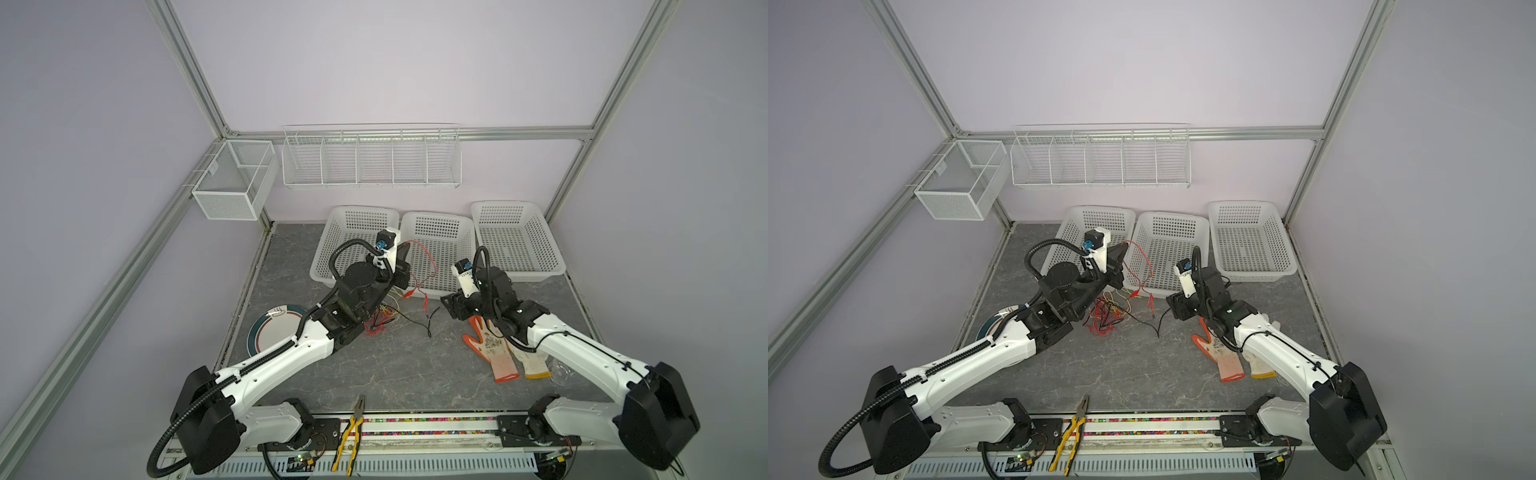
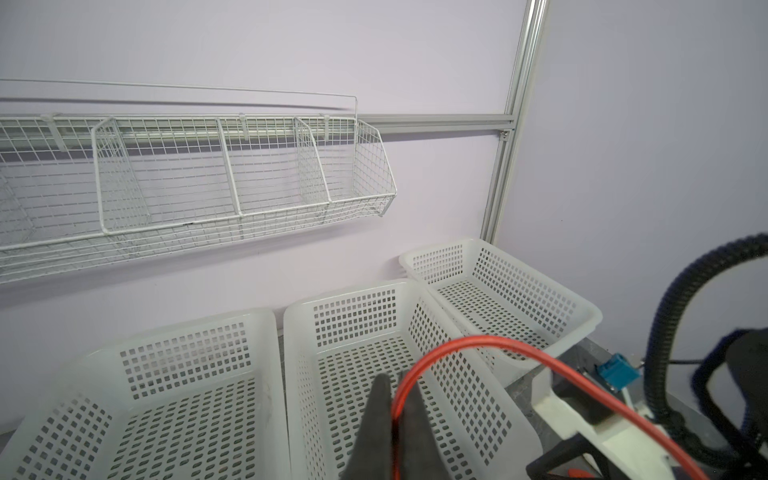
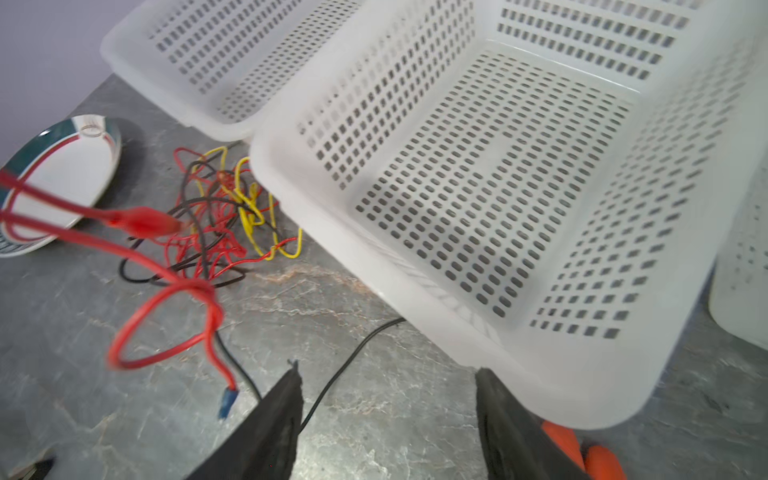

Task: Untangle the cables

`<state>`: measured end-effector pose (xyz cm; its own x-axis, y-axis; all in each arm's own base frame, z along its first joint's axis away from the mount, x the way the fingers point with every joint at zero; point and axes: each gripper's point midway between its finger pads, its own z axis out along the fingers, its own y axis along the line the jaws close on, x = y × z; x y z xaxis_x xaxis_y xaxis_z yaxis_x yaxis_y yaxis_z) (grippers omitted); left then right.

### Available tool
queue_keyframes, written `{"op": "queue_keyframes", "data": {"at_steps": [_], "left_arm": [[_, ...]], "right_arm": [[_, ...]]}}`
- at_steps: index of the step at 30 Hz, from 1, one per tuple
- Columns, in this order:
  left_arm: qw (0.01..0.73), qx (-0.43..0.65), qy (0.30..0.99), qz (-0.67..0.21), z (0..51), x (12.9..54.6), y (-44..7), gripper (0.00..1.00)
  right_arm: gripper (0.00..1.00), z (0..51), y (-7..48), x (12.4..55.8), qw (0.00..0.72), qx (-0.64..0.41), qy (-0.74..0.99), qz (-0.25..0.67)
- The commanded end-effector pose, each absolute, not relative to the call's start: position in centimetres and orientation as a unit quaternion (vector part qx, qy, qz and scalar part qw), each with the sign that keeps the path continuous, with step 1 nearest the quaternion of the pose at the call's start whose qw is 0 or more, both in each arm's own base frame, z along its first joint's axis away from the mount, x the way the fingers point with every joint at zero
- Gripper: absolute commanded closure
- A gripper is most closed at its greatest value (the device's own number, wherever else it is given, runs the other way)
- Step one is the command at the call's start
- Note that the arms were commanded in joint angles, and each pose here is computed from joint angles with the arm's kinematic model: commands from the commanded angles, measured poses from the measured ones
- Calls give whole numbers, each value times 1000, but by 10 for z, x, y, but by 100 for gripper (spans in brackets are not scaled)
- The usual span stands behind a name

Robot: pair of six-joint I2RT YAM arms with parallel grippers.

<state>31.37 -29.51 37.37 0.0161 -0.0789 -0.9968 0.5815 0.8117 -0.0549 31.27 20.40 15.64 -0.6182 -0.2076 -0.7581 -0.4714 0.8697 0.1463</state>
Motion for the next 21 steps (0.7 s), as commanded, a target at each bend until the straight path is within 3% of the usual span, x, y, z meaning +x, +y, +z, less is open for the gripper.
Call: {"op": "queue_keyframes", "data": {"at_steps": [1, 9, 14, 21], "left_arm": [[690, 189, 650, -257, 405, 314, -300, 100], [699, 171, 646, -256, 434, 354, -322, 100], [677, 130, 672, -272, 405, 411, -334, 100], [628, 142, 728, -235, 337, 459, -367, 100]], "right_arm": [[32, 147, 177, 326, 405, -134, 896, 123], [31, 142, 162, 330, 411, -106, 900, 97], [30, 145, 154, 324, 423, -98, 896, 93], [30, 150, 157, 314, 434, -111, 886, 115]]}}
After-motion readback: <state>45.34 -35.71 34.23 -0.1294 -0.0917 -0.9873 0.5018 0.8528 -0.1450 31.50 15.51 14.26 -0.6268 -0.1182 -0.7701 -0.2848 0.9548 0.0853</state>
